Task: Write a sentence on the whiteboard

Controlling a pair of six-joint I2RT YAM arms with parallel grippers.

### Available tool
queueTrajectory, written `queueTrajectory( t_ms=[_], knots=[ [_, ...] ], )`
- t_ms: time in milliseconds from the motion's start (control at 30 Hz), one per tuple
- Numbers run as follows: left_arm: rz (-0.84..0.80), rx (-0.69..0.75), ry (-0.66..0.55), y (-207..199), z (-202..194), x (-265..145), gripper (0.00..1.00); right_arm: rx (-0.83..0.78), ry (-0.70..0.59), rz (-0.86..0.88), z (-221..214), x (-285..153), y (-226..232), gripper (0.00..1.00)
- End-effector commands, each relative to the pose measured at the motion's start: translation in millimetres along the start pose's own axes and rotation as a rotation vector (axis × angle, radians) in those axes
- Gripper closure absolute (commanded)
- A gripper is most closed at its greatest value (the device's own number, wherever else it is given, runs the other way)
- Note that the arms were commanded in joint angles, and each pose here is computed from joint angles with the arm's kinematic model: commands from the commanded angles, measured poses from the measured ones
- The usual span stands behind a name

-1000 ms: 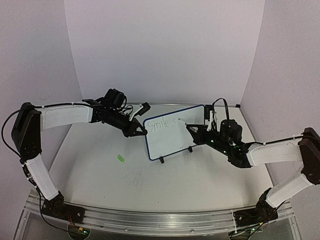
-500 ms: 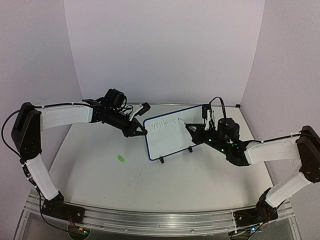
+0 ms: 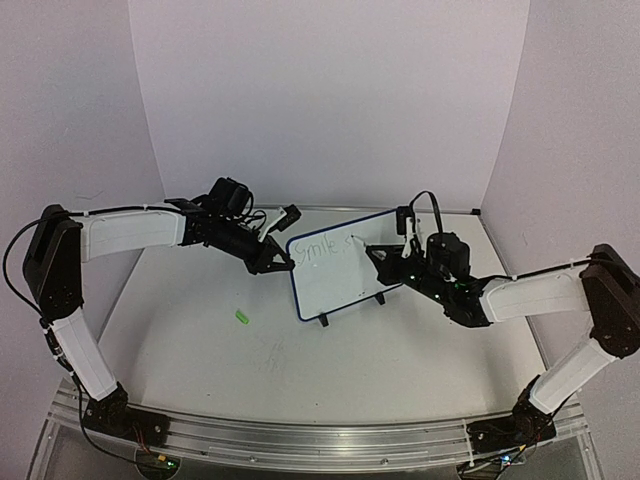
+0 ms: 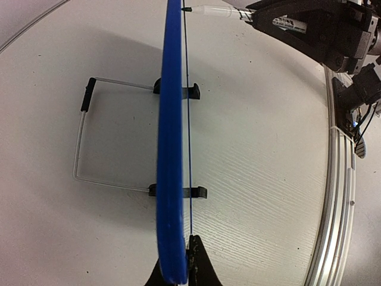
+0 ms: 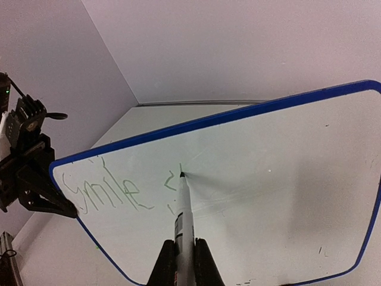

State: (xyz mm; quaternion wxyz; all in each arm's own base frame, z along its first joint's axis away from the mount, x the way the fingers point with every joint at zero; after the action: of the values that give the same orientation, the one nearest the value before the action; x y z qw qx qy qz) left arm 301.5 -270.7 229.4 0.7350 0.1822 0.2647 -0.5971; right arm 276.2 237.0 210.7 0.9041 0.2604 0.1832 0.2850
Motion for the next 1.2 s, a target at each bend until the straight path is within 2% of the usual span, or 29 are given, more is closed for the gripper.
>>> queueTrajectory(
  t_ms=[0, 500, 967, 1167],
  knots=[
    [0.016, 0.002, 0.082, -0.4, -8.7, 4.4, 1.0, 0.009, -0.024, -0.012, 2.4, 1.1, 0.1, 1.0],
    [0.017, 0.001, 0.082, -0.6, -8.5, 4.0, 1.0, 0.078, 0.077, -0.049, -31.0, -6.9, -21.4, 1.0],
    [0.018, 0.002, 0.079, -0.9, -7.6, 3.0, 1.0, 0.072, -0.002, 0.056, -0.2, -27.4, 4.1, 1.0],
    [0.016, 0.001, 0.08, -0.8, -8.0, 3.6, 1.0, 0.034, -0.038, 0.053, 11.8, -16.1, 11.4, 1.0]
  ],
)
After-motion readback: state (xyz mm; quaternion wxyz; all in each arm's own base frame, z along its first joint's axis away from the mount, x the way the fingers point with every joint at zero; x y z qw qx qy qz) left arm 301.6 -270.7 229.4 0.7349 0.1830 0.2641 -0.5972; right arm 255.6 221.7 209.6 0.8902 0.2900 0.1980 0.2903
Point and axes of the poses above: each gripper's point midway between its finger pads, its own x axis out along the fingers, its own y axis along the line the jaws close on, z = x × y, the point moved 10 cm from there along -x, back along the fingers, and after that the axes turned 14 degrees about x, right-handed, at the moved point
